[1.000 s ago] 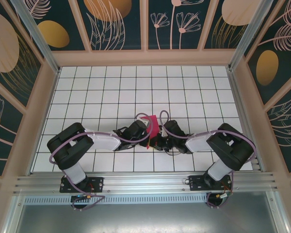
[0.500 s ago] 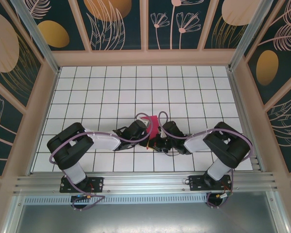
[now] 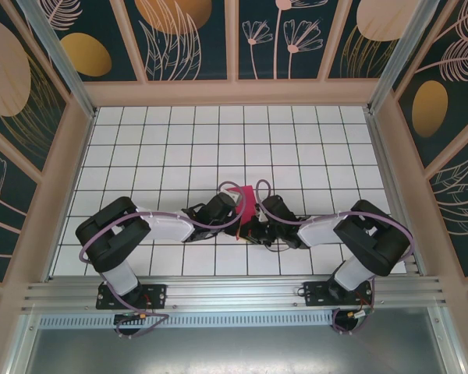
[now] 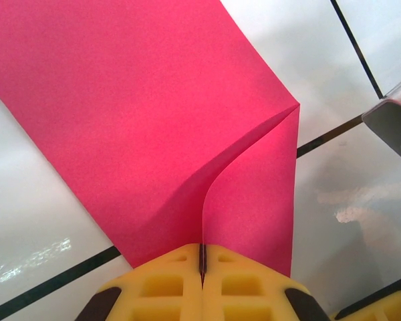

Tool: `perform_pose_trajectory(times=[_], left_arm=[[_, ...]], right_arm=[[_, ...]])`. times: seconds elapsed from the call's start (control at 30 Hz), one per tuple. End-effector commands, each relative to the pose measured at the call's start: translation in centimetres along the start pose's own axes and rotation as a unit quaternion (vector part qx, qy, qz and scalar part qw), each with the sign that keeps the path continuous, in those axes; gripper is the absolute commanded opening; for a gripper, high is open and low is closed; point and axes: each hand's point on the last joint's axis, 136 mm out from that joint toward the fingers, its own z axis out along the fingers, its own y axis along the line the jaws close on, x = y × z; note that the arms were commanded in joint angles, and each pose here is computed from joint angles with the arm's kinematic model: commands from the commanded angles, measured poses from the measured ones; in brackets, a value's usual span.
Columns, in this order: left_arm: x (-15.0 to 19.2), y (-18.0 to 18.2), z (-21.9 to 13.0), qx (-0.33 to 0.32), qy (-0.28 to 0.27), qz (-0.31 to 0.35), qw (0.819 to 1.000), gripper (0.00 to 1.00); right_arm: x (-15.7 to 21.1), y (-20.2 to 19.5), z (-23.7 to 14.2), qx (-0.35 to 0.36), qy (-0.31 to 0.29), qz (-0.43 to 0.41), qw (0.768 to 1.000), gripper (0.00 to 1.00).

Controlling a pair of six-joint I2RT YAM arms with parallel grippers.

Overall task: Fold a paper plane with a square sheet of paper (pick it up from the middle)
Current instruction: Third fold the triangle at the center of the table.

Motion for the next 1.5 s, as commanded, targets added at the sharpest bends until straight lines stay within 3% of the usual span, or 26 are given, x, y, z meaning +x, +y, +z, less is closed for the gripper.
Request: perform_pose_trajectory(times=[0.0, 0.33, 0.67, 0.9, 1.3, 1.47], left_arm=[[0.0, -0.2, -0.2, 0.004, 0.004, -0.005, 1.000, 0.01], [0.1, -0.3, -0.3, 0.009, 0.003, -0.013, 1.000, 0.00], [0.2, -0.6, -0.3, 0.016, 0.006, -0.024, 1.000, 0.00], [0.3, -0.8, -0.3, 0.023, 0.008, -0.032, 0.999, 0.00], [0.4, -0.7, -0.3, 0.022, 0.008, -0.032, 0.999, 0.00], [0.4, -0.5, -0.3, 0.016, 0.009, -0.032, 0.999, 0.00]], right_arm=[[0.5, 0.0, 0.7, 0.001, 0.010, 0.001, 1.000, 0.04], [0.6, -3.4, 0.7, 0.079, -0.002, 0.025, 0.997, 0.03], [0.0, 2.4, -0.9, -0.029, -0.028, -0.006, 0.999, 0.03], [0.4, 1.9, 0.0, -0.032, -0.017, 0.006, 0.999, 0.03], [1.0, -3.6, 0.9, 0.052, -0.018, 0.048, 0.997, 0.02], [0.1, -2.0, -0.1, 0.059, -0.034, 0.021, 0.997, 0.03]])
